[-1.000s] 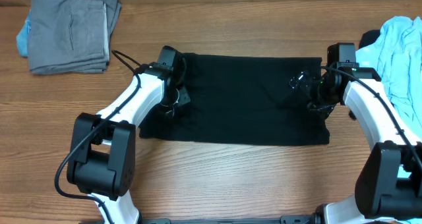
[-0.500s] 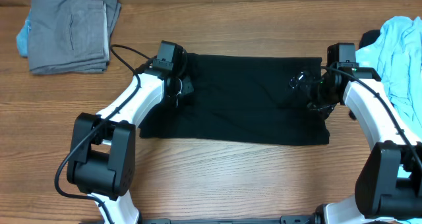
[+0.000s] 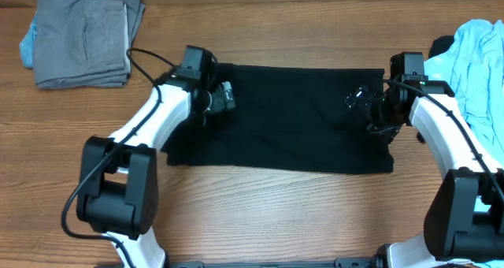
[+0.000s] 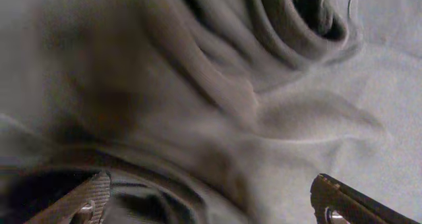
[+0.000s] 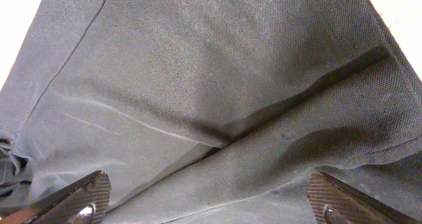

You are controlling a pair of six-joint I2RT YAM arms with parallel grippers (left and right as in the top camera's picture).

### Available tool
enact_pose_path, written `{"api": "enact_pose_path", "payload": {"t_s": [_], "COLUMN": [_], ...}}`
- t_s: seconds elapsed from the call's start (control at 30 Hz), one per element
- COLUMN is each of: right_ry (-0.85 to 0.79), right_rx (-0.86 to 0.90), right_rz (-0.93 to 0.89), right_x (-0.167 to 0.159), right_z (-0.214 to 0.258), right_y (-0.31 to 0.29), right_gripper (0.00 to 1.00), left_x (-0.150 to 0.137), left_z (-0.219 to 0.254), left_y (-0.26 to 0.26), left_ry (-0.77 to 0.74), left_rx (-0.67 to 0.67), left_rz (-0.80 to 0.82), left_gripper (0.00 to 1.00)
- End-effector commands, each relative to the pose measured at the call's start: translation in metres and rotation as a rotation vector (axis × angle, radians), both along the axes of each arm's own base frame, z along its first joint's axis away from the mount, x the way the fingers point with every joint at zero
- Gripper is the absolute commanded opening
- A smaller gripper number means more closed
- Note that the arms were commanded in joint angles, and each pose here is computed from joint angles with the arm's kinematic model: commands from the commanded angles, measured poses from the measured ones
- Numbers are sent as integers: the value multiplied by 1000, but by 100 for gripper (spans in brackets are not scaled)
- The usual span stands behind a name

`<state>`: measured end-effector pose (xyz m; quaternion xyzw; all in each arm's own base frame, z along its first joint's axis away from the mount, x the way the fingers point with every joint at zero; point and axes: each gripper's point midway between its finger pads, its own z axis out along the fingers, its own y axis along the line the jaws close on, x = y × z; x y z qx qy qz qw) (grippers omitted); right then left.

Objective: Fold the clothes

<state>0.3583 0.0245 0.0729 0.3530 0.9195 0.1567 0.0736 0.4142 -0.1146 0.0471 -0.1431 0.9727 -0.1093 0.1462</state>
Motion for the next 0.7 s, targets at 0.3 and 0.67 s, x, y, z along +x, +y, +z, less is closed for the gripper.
{"api": "enact_pose_path", "payload": {"t_s": [0.3, 0.67], "right_ry": [-117, -316], "right_rx": [45, 224], "right_rz": [258, 524], "right_x": [11, 3], "right_z": [10, 43], "right_y": [90, 222], "right_gripper": [100, 100], "left_x": [-12, -29], "left_z": [80, 7], "left_y": [63, 61], "left_ry": [-17, 195], "left_rx": [63, 52], "left_rz": [128, 84], "left_gripper": [94, 77]}}
